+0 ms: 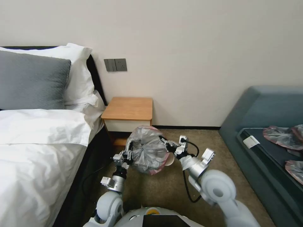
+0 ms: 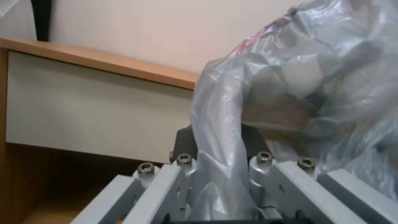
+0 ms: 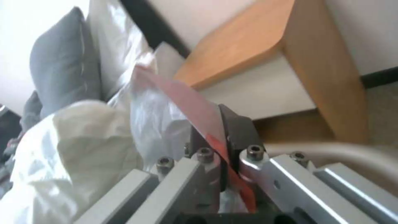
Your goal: Pick up the garbage bag from the table and place it over the trash can.
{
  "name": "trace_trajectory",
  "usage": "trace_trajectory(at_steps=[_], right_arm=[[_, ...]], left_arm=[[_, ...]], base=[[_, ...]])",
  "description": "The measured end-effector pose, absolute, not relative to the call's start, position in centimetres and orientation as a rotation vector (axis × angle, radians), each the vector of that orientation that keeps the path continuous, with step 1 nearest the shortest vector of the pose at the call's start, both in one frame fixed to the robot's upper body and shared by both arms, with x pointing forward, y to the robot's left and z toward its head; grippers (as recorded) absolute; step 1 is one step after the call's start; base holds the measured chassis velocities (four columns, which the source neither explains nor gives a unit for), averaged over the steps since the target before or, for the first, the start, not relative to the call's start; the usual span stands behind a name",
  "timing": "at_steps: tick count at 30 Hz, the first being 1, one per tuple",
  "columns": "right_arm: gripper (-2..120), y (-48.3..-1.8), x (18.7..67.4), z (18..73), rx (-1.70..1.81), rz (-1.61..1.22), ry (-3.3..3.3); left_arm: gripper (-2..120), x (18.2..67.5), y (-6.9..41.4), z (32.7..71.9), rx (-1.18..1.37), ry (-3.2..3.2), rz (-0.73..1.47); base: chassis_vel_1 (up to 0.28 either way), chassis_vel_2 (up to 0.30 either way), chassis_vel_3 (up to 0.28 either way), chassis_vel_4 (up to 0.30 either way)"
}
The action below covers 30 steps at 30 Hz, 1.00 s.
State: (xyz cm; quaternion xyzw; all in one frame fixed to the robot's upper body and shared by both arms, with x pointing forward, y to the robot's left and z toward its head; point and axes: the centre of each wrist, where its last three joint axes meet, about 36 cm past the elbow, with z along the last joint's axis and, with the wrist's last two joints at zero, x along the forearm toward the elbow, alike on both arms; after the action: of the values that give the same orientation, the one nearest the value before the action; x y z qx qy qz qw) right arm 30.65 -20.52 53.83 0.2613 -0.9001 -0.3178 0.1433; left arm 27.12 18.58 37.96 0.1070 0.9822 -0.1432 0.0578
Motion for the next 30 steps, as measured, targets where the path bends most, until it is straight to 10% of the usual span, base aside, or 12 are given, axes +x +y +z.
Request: trace_trajectory(at_steps=[30], right_arm=[[10, -25.7, 35.2, 56.8, 0.601, -0.858, -2.473]], left_arm=[[9, 29.2, 21.0, 39.3, 0.304, 2.864, -0.696]], base=[[0.000, 0.000, 0.000, 0.000]])
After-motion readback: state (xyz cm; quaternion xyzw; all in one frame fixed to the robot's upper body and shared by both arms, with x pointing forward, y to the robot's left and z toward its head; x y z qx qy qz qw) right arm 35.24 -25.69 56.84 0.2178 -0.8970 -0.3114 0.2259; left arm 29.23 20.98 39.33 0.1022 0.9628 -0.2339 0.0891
